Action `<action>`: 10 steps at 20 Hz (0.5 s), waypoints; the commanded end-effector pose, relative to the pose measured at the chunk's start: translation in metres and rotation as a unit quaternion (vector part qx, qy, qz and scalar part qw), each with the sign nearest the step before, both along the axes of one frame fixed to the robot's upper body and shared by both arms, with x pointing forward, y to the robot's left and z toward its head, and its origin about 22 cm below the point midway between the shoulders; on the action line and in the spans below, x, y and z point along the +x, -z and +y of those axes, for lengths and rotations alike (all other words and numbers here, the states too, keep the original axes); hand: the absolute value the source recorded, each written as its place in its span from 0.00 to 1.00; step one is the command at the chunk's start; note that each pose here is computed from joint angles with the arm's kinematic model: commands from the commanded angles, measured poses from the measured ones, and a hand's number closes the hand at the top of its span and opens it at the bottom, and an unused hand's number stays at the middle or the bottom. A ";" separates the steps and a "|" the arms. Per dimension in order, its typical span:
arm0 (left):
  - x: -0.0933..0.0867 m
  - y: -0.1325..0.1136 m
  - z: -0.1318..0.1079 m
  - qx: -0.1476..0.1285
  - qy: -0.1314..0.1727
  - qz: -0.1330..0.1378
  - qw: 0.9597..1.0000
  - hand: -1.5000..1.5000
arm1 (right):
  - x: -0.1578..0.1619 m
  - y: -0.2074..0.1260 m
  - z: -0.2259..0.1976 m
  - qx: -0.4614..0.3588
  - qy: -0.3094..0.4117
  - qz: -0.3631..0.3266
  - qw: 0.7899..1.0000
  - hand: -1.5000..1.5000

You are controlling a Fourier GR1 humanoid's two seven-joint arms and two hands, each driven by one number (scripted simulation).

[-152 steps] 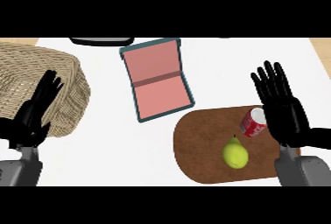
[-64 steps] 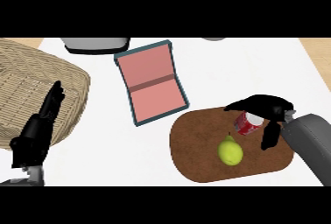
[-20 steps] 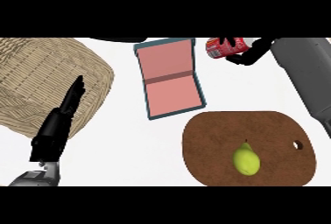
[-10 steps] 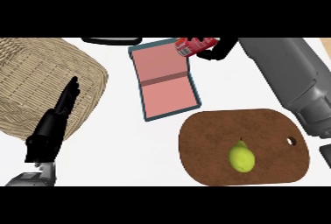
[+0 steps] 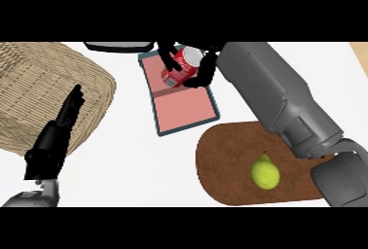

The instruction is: Pick the can from the cutting board and place it in the cardboard box

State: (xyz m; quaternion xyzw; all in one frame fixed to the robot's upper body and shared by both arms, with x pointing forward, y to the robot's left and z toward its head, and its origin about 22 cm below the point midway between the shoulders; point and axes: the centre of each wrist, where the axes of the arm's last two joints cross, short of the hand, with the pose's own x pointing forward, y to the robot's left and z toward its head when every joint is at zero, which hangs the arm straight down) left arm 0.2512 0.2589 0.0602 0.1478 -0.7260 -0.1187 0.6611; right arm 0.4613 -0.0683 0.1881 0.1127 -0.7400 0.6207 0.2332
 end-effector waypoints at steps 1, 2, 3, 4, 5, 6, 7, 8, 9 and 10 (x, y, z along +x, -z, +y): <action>-0.008 0.031 0.008 -0.002 -0.019 0.072 0.997 0.50 | -0.009 0.032 0.023 -0.040 -0.038 0.021 0.998 1.00; -0.012 0.028 0.008 -0.005 -0.019 0.069 0.997 0.50 | -0.014 0.035 0.037 -0.041 -0.035 0.022 0.998 1.00; -0.012 0.046 -0.002 0.000 -0.021 0.077 0.997 0.50 | -0.013 0.043 0.031 -0.053 -0.033 0.020 0.998 1.00; -0.001 0.032 0.005 -0.003 -0.024 0.069 0.997 0.50 | -0.016 0.046 0.040 -0.051 -0.024 0.024 0.998 1.00; -0.008 0.039 -0.004 -0.005 -0.022 0.070 0.997 0.50 | -0.015 0.050 0.036 -0.057 -0.009 0.037 0.998 1.00; 0.008 0.027 0.007 -0.002 -0.012 0.066 0.998 0.50 | -0.017 0.055 0.036 -0.070 -0.008 0.055 0.996 0.00; -0.004 0.029 0.012 -0.001 -0.013 0.068 0.998 0.50 | -0.015 0.055 0.034 -0.081 0.001 0.057 0.995 0.00; 0.000 0.022 -0.001 -0.002 -0.017 0.062 0.998 0.50 | -0.017 0.069 0.028 -0.075 0.003 0.066 0.995 0.00; -0.004 0.027 -0.003 -0.007 0.001 0.068 0.998 0.50 | -0.020 0.066 0.033 -0.072 0.014 0.061 0.995 0.00; -0.003 0.037 -0.002 0.001 -0.006 0.076 0.997 0.50 | -0.017 0.063 0.032 -0.071 0.002 0.061 0.996 0.00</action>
